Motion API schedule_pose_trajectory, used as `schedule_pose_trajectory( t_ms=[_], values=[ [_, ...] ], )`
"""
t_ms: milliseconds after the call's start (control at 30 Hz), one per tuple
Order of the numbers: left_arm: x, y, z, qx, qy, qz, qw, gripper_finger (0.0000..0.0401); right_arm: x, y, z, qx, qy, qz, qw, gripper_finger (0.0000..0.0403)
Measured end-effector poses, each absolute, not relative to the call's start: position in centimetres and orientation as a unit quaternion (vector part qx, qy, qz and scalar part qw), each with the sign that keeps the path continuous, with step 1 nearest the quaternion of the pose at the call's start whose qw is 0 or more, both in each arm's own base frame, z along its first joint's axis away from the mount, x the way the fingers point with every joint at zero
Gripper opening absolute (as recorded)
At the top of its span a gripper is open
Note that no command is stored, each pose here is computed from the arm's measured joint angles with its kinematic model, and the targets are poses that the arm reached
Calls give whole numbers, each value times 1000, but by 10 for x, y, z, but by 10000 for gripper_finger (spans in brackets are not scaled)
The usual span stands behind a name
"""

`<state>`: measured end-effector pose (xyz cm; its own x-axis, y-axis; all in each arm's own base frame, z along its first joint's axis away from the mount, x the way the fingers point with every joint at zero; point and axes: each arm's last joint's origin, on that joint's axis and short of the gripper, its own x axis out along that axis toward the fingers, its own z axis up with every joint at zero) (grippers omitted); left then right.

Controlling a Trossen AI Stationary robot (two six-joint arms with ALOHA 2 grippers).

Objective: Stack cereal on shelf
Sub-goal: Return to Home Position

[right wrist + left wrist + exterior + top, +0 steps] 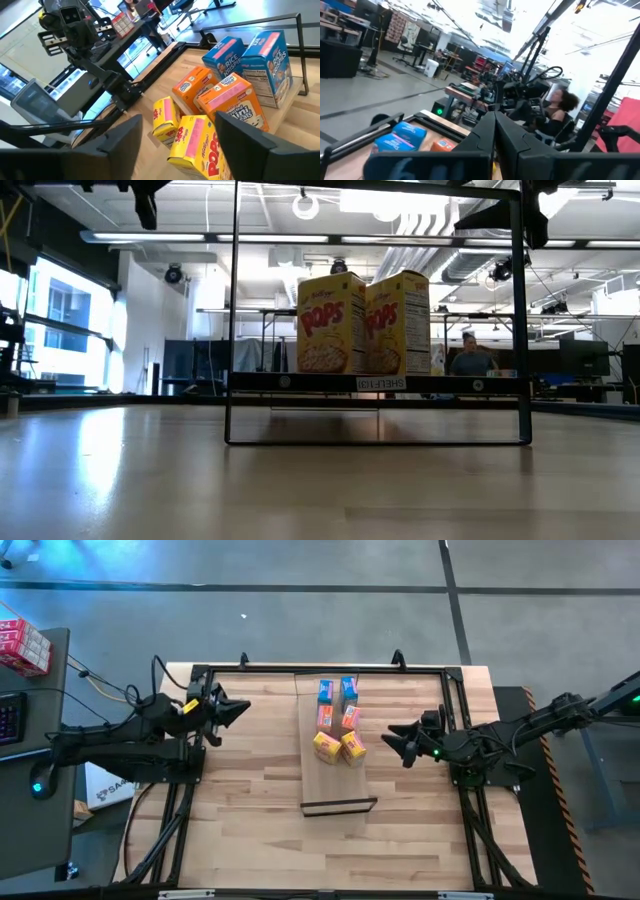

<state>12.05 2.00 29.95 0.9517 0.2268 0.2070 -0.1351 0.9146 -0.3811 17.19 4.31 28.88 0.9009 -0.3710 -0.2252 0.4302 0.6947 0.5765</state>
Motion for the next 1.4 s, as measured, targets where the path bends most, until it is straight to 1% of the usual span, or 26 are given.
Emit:
schedule_pose_trajectory(
  t_ms=[67, 167, 233, 333, 367, 400, 500, 567, 633, 833, 933, 1067, 1167, 1267, 1333, 1400],
  values=[
    [120, 20, 300, -185, -125, 91, 971, 0, 172, 43, 289, 324, 45, -217, 919, 217],
    [119, 20, 300, -185, -127, 90, 970, 0, 172, 43, 289, 317, 48, -215, 922, 164],
    [118, 19, 300, -187, -127, 85, 971, 0, 172, 43, 289, 300, 54, -209, 929, 121],
    [117, 18, 299, -184, -117, 71, 973, 0, 172, 45, 289, 283, 68, -189, 938, 45],
    [115, 18, 298, -184, -110, 70, 974, 0, 172, 45, 289, 275, 73, -182, 941, 23],
    [114, 17, 297, -184, -104, 71, 975, 0, 173, 45, 289, 259, 79, -174, 947, 12],
    [108, 16, 294, -179, -90, 70, 977, 0, 173, 46, 288, 231, 87, -165, 955, 18],
    [102, 15, 293, -170, -85, 69, 979, 0, 173, 46, 288, 224, 89, -164, 956, 12],
    [96, 14, 292, -162, -81, 70, 981, 0, 173, 46, 288, 223, 89, -165, 957, 3],
    [79, 12, 284, -142, -58, 75, 985, 0, 173, 46, 288, 225, 88, -165, 956, 1],
    [74, 11, 270, -146, -74, 67, 984, 0, 173, 46, 289, 243, 84, -166, 952, 0],
    [71, 10, 245, -171, -103, 52, 979, 0, 173, 46, 289, 264, 81, -168, 946, 0],
    [76, 11, 232, -186, -85, 50, 977, 0, 172, 46, 288, 276, 80, -169, 943, 0],
    [78, 10, 234, -175, -92, 39, 979, 0, 172, 45, 287, 279, 85, -174, 941, 0],
    [80, 11, 225, -172, -81, 43, 981, 0, 172, 45, 286, 291, 84, -179, 936, 0],
    [83, 11, 218, -170, -94, 42, 980, 0, 172, 45, 286, 306, 85, -178, 932, 0]
  ],
)
